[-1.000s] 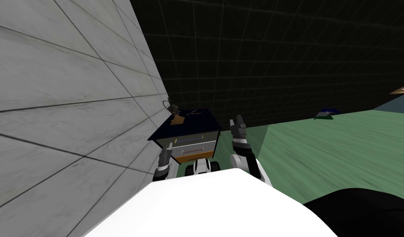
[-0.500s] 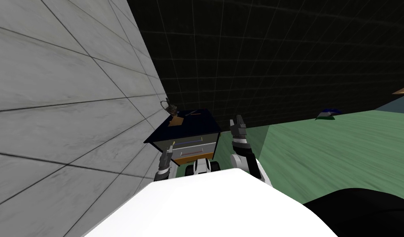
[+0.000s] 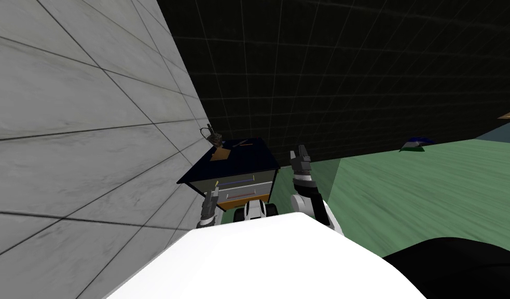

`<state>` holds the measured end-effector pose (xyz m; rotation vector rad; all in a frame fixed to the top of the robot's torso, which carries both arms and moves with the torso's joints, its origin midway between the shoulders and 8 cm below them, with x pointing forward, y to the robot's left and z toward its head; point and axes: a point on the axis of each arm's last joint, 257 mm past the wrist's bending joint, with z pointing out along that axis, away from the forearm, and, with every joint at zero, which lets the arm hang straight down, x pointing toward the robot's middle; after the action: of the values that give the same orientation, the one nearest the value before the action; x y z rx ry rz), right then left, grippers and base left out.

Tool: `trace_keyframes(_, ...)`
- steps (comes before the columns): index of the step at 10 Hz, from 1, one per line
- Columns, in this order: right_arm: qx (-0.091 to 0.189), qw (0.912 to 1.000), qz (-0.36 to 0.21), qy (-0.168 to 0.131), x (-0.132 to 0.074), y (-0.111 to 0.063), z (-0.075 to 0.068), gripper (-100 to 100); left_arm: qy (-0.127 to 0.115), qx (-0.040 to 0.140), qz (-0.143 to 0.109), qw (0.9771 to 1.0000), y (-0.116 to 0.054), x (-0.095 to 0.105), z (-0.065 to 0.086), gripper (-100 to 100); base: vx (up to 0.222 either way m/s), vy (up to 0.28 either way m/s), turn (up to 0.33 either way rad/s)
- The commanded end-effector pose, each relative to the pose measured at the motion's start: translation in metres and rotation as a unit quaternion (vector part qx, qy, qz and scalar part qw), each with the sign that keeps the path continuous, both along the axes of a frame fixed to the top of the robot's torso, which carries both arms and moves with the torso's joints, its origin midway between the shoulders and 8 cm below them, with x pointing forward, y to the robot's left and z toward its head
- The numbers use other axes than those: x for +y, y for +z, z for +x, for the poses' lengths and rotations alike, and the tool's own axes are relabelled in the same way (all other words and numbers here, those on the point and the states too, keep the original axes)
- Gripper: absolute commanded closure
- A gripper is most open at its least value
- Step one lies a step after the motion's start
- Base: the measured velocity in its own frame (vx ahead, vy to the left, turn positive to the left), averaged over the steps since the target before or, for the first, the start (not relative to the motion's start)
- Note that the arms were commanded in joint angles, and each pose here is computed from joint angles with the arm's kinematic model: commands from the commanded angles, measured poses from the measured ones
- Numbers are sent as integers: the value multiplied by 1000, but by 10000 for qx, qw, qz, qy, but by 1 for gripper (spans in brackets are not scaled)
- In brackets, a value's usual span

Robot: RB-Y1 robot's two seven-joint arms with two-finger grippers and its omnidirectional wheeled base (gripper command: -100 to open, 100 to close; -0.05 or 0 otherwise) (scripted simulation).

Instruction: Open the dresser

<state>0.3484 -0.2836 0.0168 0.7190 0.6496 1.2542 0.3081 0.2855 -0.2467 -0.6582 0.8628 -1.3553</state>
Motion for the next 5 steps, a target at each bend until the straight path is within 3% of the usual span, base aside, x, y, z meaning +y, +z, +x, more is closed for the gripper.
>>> trace_keyframes(1,0,10000,0,0,0,0,0,0,15,14,-108,9999,-12,-5,-9,-100,51,-25,1)
trace_keyframes(4,0,10000,0,0,0,0,0,0,64,76,-322,9994,-28,-14,-20,-100,56,-27,2)
trace_keyframes(5,0,10000,0,0,0,0,0,0,107,71,-506,9986,-33,-24,-25,-100,20,-23,49)
